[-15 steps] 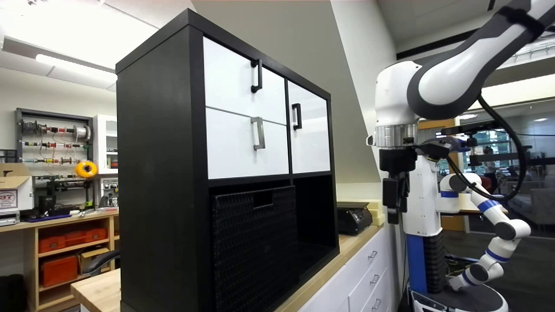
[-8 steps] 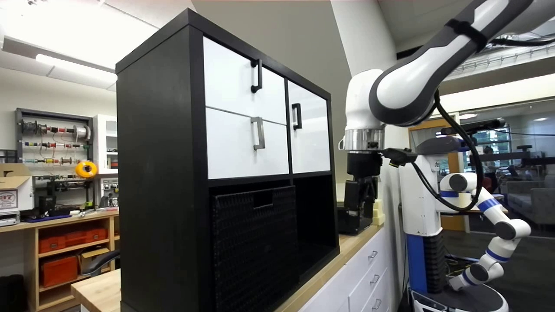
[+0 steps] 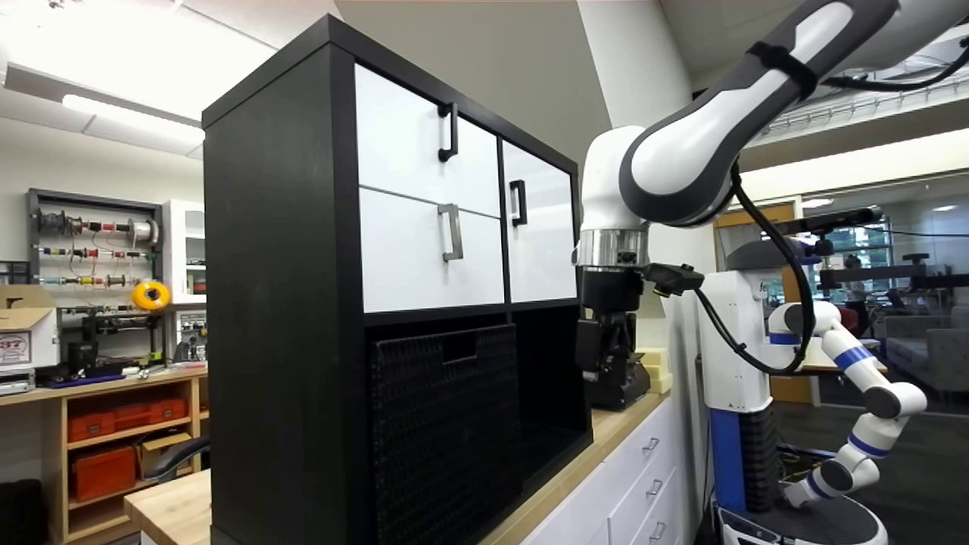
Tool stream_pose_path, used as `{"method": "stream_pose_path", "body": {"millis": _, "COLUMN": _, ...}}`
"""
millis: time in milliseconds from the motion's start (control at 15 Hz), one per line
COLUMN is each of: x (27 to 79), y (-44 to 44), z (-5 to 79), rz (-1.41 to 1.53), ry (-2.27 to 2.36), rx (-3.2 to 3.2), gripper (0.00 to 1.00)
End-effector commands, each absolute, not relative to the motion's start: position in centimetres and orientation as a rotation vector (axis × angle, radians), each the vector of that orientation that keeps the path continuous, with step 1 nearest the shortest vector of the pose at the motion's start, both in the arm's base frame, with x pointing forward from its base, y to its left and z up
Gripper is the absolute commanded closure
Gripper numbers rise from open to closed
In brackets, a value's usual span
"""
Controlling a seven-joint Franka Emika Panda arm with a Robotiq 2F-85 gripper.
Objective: Pull out the black bin from underneath cabinet
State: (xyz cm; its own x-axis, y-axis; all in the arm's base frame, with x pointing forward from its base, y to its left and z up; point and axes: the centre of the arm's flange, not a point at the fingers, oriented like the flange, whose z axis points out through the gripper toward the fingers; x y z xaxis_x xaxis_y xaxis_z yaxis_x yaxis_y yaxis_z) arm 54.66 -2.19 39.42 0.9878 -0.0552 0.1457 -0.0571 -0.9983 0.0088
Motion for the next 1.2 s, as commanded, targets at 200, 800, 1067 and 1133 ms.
{"method": "stream_pose_path", "body": {"millis": 200, "x": 54.7, "y": -2.2, "z": 39.4, "rz": 0.228, "ry": -0.087, "rx": 3.119, "gripper": 0.0}}
{"method": "stream_pose_path", "body": {"millis": 800, "x": 57.9, "y": 0.1, "z": 42.1, "rz": 0.455, "ry": 0.453, "rx": 3.052, "gripper": 0.0}}
{"method": "stream_pose_path", "body": {"millis": 1067, "x": 59.1, "y": 1.5, "z": 42.2, "rz": 0.502, "ry": 0.739, "rx": 3.005, "gripper": 0.0}}
{"method": "stream_pose_path", "body": {"millis": 1133, "x": 59.3, "y": 2.0, "z": 41.9, "rz": 0.507, "ry": 0.819, "rx": 2.978, "gripper": 0.0}}
